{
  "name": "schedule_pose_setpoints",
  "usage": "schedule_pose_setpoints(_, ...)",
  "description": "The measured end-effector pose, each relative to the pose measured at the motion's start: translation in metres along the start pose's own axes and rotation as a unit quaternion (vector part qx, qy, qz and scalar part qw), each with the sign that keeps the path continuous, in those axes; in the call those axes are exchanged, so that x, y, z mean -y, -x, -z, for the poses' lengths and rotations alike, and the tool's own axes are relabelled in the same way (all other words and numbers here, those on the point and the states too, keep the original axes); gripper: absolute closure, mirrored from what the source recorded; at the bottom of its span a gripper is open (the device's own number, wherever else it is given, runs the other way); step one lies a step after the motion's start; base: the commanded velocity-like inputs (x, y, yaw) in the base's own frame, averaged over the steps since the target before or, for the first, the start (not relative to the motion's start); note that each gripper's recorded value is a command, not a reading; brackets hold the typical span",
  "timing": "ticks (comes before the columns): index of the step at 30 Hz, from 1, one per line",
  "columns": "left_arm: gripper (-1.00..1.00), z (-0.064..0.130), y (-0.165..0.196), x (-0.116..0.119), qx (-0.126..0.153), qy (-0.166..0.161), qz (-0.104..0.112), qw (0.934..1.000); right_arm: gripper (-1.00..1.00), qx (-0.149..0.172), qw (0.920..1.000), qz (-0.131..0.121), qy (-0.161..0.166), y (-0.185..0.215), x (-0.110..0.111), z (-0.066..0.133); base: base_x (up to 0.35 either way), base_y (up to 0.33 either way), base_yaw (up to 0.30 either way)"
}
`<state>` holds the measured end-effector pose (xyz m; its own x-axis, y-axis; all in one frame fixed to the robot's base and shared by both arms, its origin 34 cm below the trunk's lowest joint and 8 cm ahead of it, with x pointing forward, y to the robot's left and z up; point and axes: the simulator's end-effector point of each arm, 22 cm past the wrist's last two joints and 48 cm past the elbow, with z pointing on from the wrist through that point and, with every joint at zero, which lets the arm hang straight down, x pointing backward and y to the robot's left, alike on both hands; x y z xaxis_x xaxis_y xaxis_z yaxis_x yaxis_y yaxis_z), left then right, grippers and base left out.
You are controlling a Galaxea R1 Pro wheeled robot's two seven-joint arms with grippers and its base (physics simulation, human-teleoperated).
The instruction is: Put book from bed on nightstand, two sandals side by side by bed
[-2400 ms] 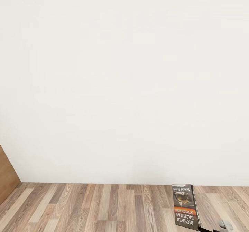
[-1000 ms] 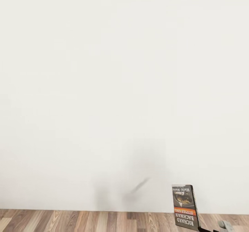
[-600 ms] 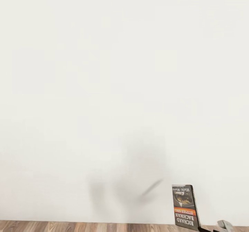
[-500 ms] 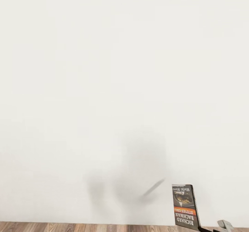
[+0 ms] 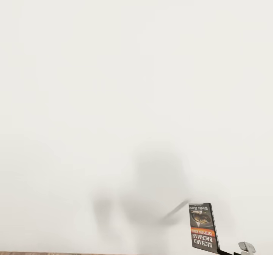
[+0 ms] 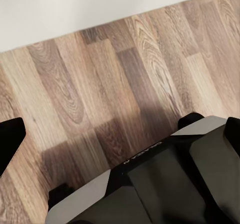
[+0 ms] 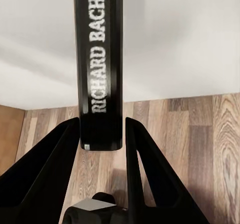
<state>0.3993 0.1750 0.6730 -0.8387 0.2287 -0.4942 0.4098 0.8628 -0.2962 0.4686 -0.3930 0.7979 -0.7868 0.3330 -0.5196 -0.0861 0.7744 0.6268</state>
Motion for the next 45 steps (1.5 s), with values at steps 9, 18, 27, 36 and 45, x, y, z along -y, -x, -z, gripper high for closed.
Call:
schedule_pose_setpoints(9, -1.0, -0.0001, 0.0, -0.0001, 0.0, 0.0, 0.0, 1.0, 1.0, -0.002, 1.0, 0.001, 0.001, -0.0008, -0.0004, -0.0001, 0.018, 0.0, 0.0)
schedule_pose_setpoints(18, -1.0, -0.0002, 0.0, 0.0, 0.0, 0.0, 0.0, 1.0, 1.0, -0.003, 1.0, 0.001, 0.002, -0.0012, -0.0008, 0.0, 0.0, 0.0, -0.099)
schedule_pose_setpoints(27, -1.0, -0.0002, 0.0, 0.0, 0.0, 0.0, 0.0, 1.0, 1.0, -0.004, 1.0, 0.002, 0.002, -0.0017, -0.0008, 0.0001, 0.0, 0.0, -0.277)
schedule_pose_setpoints(36, -1.0, -0.0002, 0.0001, 0.0, 0.0, 0.0, 0.0, 1.0, 1.0, -0.005, 1.0, 0.002, 0.002, -0.0021, -0.0006, 0.0002, 0.0, 0.0, -0.284)
schedule_pose_setpoints(45, -1.0, -0.0002, 0.0001, 0.0, 0.0, 0.0, 0.0, 1.0, 1.0, -0.005, 1.0, 0.002, 0.002, -0.0023, -0.0005, 0.0002, 0.0, 0.0, -0.284)
